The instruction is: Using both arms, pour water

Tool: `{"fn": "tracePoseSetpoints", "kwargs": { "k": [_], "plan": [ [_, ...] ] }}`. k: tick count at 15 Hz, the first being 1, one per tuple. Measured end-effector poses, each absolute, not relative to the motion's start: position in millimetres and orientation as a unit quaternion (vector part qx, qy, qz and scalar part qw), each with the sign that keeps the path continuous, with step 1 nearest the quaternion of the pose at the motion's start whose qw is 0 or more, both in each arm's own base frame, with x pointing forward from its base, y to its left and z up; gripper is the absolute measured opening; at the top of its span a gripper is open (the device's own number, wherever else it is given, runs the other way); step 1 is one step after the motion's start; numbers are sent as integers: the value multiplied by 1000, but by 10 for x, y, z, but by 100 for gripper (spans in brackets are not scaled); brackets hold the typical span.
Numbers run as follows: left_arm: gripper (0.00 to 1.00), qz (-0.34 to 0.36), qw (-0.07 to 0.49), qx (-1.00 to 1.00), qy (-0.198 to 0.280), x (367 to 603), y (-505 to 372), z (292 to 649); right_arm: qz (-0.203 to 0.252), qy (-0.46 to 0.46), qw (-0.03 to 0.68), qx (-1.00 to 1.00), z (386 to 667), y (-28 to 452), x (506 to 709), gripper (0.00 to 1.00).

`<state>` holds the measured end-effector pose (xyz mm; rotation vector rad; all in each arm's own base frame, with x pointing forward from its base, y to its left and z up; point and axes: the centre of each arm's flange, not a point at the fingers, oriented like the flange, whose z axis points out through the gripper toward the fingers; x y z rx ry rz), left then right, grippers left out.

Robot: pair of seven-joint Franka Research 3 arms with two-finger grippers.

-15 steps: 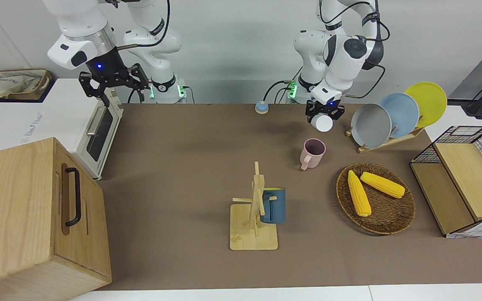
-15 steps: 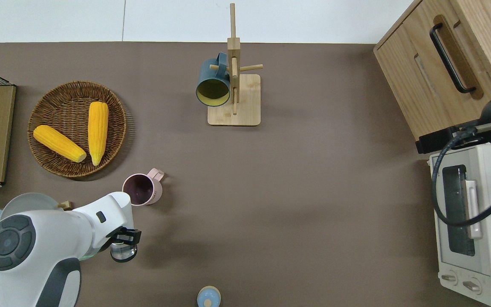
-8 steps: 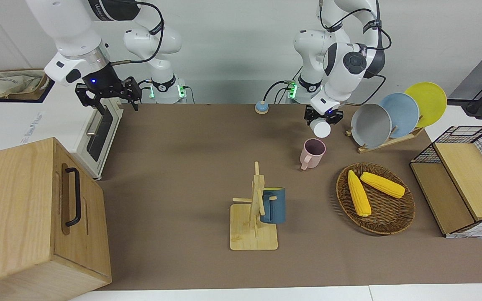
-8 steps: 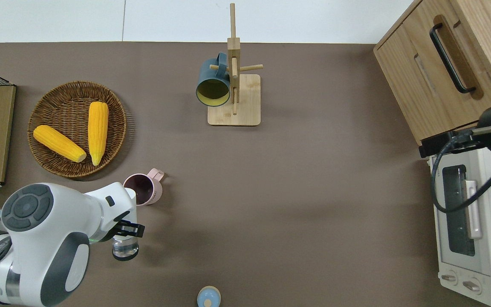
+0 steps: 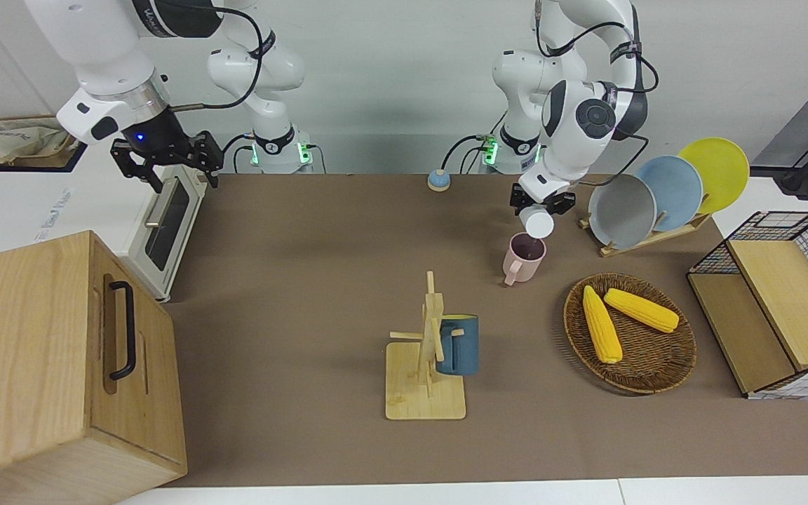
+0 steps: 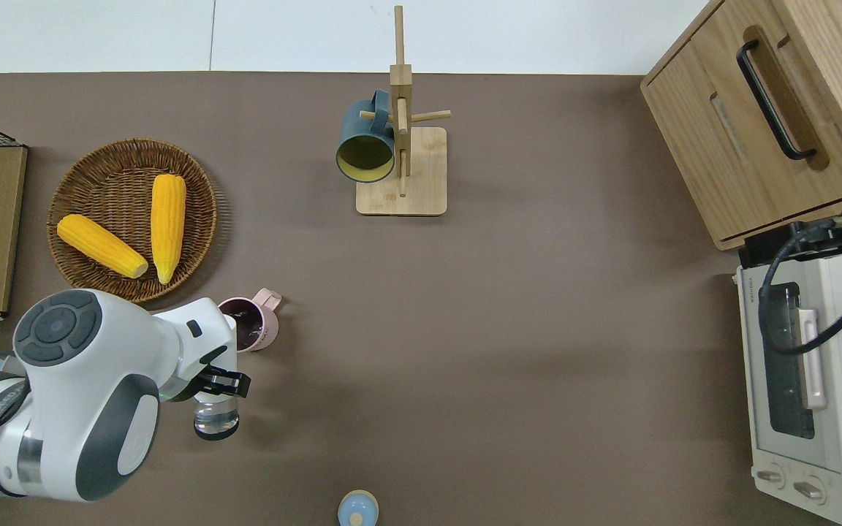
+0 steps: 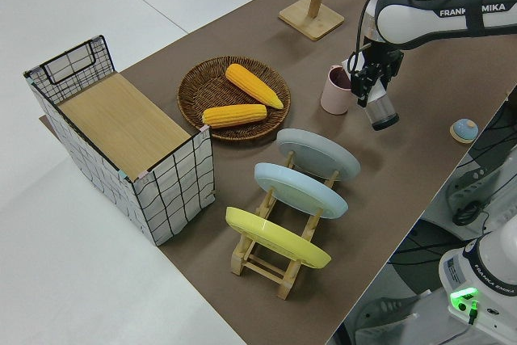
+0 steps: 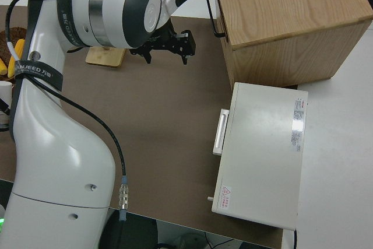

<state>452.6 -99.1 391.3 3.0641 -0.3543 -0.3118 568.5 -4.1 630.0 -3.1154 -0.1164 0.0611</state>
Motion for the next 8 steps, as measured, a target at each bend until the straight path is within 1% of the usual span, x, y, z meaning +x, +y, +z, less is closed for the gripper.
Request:
{"fn": "tracePoseSetpoints", "kwargs": {
  "k": [4, 8],
  "plan": [
    [65, -104, 20, 988, -114, 4523, -991, 3925, 8, -42, 11, -999, 6413, 10, 5653, 99],
    [65, -109, 20, 987, -115, 4513, -990, 3921, 6, -48, 11, -999, 6431, 75, 5644, 99]
  ]
}}
